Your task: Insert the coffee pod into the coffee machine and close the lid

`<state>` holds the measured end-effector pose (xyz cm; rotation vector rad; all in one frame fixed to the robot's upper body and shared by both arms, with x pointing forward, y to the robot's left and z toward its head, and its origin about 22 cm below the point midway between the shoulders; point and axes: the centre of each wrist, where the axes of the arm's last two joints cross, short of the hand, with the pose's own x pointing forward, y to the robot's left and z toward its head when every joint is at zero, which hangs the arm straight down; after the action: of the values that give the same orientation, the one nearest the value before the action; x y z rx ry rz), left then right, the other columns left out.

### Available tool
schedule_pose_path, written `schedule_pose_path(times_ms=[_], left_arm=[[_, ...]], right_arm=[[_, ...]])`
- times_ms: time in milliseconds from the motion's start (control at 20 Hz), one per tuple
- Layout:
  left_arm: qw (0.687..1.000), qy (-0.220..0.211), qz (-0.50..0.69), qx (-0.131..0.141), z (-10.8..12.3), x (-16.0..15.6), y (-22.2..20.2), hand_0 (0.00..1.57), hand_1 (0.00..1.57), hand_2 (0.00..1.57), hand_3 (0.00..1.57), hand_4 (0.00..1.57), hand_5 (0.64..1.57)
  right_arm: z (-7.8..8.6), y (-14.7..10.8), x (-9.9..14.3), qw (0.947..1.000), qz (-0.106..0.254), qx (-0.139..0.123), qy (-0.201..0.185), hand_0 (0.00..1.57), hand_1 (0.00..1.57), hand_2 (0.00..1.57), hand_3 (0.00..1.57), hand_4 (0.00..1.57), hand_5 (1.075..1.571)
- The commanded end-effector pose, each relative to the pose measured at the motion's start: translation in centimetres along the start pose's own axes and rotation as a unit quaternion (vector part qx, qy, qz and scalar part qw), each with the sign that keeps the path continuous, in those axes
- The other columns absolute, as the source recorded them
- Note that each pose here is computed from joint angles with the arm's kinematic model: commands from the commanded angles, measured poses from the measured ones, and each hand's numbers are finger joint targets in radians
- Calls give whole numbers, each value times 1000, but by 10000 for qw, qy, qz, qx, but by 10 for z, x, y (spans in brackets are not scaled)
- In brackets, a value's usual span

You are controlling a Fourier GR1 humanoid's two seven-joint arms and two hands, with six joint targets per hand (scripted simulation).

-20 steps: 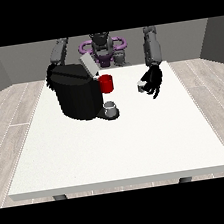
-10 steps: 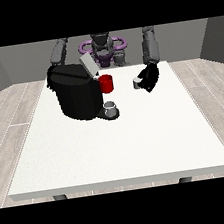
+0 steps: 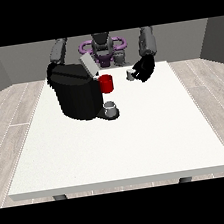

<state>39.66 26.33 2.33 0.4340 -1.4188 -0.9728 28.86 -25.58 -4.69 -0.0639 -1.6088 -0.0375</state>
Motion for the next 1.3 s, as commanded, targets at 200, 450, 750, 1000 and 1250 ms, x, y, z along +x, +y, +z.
schedule_pose_path(times_ms=[200, 450, 750, 1000, 1250], left_arm=[[9997, -77, 226, 67, -11, 29, 12, 1193, 1193, 1249, 1297, 573, 1571], [9991, -224, 265, -254, -16, 53, 13, 1385, 1385, 1417, 1373, 592, 1571], [9983, -378, 429, -117, -27, 89, 38, 1360, 1360, 1397, 1352, 657, 1571], [9971, -451, 546, 265, -30, 102, 62, 1413, 1413, 1443, 1370, 624, 1571], [9949, -559, 601, 578, -30, 106, 99, 1352, 1352, 1398, 1316, 611, 1571]], right_arm=[[11, -14, -13, 9998, 71, -28, 162, 0, 0, 0, 0, 295, 1571], [13, -26, -18, 9992, 102, -170, 336, 0, 0, 0, 0, 173, 1571], [16, -44, -22, 9992, -50, -115, 382, 0, 0, 0, 0, 207, 1571], [8, -31, -19, 9996, -199, -24, 222, 0, 0, 0, 0, 137, 1571], [-7, -29, -7, 9987, -146, 352, -349, 0, 0, 0, 0, 0, 1571]])
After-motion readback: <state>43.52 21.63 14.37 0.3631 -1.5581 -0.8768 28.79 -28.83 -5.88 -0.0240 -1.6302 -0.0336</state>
